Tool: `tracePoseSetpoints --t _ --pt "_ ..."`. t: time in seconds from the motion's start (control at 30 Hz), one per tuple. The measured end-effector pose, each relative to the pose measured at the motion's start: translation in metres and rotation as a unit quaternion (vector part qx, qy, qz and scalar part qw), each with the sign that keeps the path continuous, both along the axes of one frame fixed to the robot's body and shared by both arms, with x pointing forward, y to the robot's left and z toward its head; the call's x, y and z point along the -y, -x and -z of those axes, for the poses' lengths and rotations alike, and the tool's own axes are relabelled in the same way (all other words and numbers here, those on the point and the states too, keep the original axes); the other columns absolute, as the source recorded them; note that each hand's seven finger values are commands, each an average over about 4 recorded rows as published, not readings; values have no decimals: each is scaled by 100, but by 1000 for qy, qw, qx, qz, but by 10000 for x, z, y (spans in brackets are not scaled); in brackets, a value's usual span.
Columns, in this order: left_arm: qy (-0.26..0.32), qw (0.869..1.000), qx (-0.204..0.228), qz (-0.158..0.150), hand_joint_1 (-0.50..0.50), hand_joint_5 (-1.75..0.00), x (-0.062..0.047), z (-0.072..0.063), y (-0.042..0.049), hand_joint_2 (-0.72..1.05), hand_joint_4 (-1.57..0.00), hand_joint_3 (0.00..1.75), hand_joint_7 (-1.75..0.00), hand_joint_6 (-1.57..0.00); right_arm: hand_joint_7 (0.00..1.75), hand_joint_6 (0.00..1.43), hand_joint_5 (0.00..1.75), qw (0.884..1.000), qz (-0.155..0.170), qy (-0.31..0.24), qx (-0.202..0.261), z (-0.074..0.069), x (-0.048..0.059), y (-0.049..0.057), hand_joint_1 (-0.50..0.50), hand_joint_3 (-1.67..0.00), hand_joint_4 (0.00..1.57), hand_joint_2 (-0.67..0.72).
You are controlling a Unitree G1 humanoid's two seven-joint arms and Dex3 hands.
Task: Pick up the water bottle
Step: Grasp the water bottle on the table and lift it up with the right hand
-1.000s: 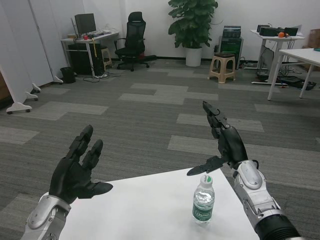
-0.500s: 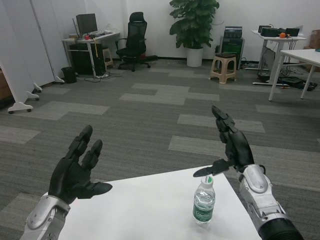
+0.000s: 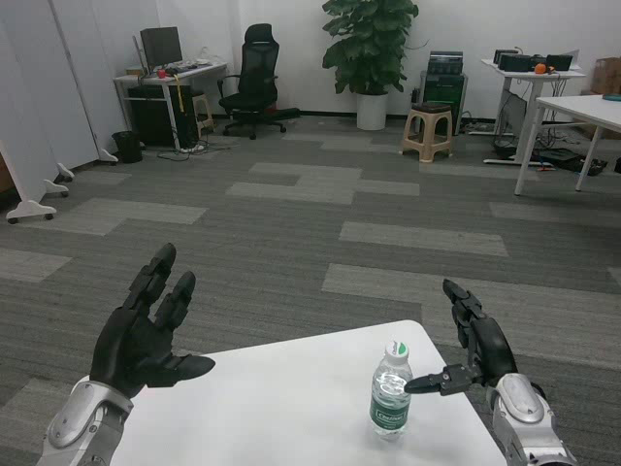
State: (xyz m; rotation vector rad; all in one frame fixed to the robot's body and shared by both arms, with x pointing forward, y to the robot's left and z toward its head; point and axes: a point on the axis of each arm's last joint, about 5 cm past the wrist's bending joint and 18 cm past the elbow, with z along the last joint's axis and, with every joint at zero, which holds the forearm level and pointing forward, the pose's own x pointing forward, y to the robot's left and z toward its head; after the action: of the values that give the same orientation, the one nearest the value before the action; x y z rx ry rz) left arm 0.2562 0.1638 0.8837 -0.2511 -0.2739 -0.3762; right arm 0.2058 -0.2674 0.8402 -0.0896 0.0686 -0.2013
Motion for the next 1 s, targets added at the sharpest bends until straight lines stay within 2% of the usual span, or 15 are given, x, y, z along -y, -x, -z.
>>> tracePoseSetpoints --t 0.17,0.3,0.53,0.7,0.83,1.0 --pt "0 1000 0 0 -50 0 0 1 1 34 0 9 0 0 7 3 0 998 -8 -5 -66 200 -37 103 -29 -8 0 -3" --pt "0 1000 0 0 -50 0 -2 2 1 34 0 9 0 0 7 3 0 996 -16 -5 -85 247 -67 102 -29 -12 0 0" --pt "0 1000 0 0 -50 0 -2 3 2 34 0 9 0 0 7 3 0 988 -43 0 -150 395 -171 133 -29 -8 0 3" --pt "0 1000 0 0 -50 0 -2 3 2 34 0 9 0 0 7 3 0 984 -44 1 -171 430 -235 100 -29 -8 0 3" --pt "0 1000 -1 0 -50 0 -1 4 2 34 0 9 0 0 7 1 0 982 -42 2 -185 449 -295 67 -29 -8 0 9" --pt "0 1000 -1 0 -50 0 0 5 2 34 0 9 0 0 7 1 0 981 -27 8 -192 426 -392 -44 -29 -8 0 9"
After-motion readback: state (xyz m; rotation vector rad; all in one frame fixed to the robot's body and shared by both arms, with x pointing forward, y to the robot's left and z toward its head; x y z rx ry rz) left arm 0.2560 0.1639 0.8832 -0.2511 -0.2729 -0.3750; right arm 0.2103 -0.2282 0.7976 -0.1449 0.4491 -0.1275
